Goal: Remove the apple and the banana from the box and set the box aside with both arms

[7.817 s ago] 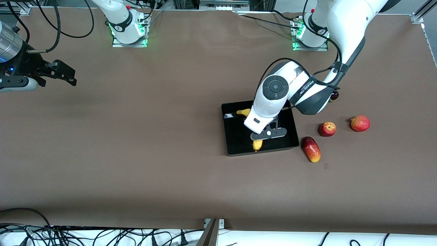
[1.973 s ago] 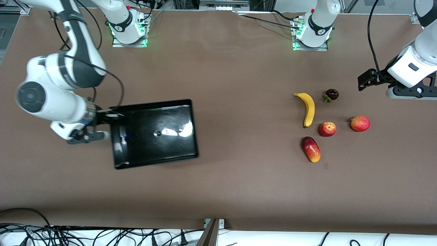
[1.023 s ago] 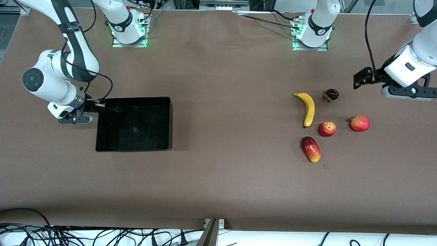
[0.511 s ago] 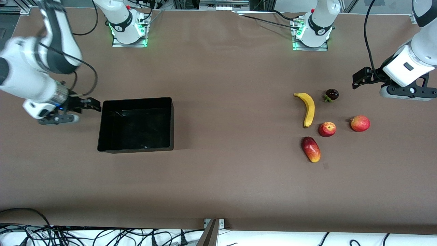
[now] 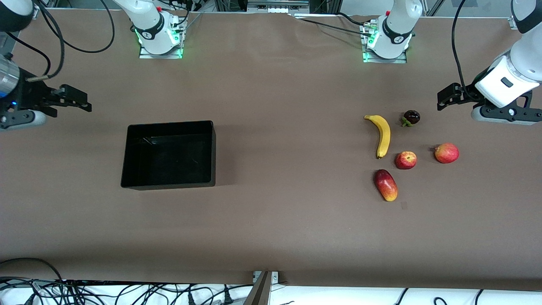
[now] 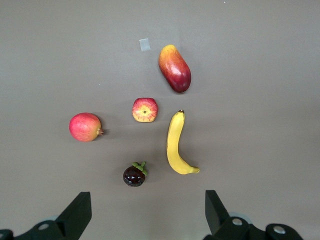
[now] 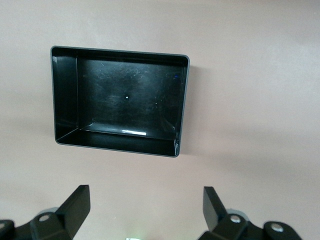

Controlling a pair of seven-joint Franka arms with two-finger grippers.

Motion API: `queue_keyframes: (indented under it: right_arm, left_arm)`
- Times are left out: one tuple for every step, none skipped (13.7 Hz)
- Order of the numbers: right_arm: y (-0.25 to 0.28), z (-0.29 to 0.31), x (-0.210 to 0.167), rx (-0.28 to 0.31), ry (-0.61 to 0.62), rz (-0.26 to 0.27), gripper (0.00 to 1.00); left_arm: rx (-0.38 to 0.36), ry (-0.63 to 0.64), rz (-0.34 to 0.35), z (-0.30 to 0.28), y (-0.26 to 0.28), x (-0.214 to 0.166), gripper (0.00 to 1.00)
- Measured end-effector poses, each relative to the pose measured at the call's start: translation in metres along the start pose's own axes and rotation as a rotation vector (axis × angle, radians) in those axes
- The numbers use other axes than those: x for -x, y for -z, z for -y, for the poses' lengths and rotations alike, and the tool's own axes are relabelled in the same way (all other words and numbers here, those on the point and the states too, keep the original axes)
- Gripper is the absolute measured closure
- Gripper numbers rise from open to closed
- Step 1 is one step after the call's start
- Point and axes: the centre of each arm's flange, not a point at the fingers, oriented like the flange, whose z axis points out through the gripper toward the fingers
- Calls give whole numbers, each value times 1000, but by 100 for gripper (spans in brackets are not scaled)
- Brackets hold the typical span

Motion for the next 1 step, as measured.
queue_keyframes:
  right_arm:
    - [-2, 0, -1, 0, 0, 3, 0]
  left_arm:
    - [0, 0, 0, 0, 0, 0, 0]
